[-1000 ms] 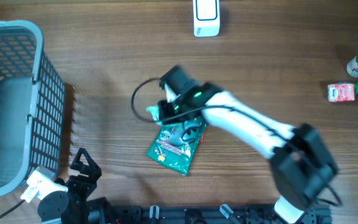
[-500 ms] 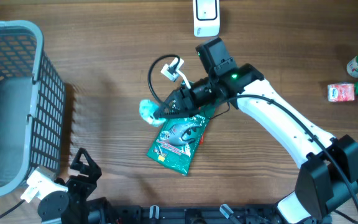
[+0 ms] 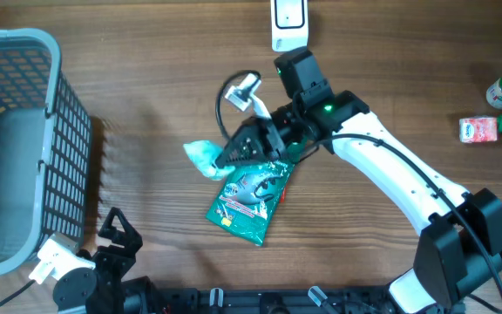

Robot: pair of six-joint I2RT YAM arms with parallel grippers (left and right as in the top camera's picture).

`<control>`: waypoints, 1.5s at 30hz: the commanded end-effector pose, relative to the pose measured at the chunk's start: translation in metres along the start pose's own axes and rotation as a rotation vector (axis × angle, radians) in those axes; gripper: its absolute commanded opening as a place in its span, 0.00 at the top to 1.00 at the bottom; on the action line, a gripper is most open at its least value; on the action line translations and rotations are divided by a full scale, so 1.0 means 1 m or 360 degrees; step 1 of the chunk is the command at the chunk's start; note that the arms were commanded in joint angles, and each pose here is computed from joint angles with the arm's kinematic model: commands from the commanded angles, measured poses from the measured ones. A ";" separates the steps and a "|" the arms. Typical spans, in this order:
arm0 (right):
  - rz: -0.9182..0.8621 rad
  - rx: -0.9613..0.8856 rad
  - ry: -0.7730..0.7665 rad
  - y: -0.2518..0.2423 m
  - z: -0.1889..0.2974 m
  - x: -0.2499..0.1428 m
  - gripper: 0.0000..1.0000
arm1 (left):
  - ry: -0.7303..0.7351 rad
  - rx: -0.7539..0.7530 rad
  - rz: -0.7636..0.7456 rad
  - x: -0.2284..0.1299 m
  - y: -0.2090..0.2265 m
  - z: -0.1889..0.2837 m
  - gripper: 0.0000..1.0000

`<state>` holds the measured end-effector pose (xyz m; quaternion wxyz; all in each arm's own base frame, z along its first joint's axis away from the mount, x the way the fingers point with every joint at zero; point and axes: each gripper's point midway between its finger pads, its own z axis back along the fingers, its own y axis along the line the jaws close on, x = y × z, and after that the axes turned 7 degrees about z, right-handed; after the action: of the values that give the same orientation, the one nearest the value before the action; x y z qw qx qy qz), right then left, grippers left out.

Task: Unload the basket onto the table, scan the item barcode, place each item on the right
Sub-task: 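Lift the wipes pack and hold it up to the white scanner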

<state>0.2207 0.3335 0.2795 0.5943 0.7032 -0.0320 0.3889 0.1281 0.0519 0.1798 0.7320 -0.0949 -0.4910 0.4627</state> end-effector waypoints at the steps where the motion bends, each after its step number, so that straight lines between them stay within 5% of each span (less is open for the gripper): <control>1: -0.1290 0.0081 0.0030 0.011 0.006 0.005 0.96 | -0.0020 0.0013 0.0012 0.002 0.002 0.000 0.00; 8: -0.2466 -0.0022 -0.0114 -0.004 0.009 0.025 0.96 | -0.0020 0.0013 0.0012 0.002 0.002 0.000 0.00; 14: -0.2491 -0.0143 -0.0510 -0.038 0.033 0.043 0.96 | -0.0020 0.0013 0.0012 0.002 0.002 0.000 0.00; 26: -0.2484 -0.0034 -0.0368 -0.021 0.047 0.040 0.95 | -0.0020 0.0013 0.0012 0.002 0.002 0.000 0.00; 28: -0.2203 -0.0055 -0.0351 -0.020 0.049 0.040 0.96 | -0.0020 0.0013 0.0012 0.002 0.002 0.000 0.00; 33: -0.1000 -0.0280 -0.0397 -0.034 0.060 0.047 0.96 | -0.0020 0.0013 0.0012 0.002 0.002 0.000 0.00; 36: 0.0013 -0.0190 -0.0207 -0.014 0.055 0.036 0.96 | -0.0020 0.0013 0.0012 0.002 0.002 0.000 0.00; 40: 0.0317 -0.0410 -0.0186 -0.038 0.058 0.026 0.96 | -0.0020 0.0013 0.0012 0.002 0.002 0.000 0.00; 45: 0.0104 -0.1667 0.0002 -0.152 0.136 -0.008 0.96 | -0.0020 0.0013 0.0012 0.002 0.002 0.000 0.00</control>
<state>0.3013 0.2995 0.2242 0.7506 0.5765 -0.1282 0.2963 0.1281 0.0519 0.1801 0.7317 -0.0950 -0.4915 0.4626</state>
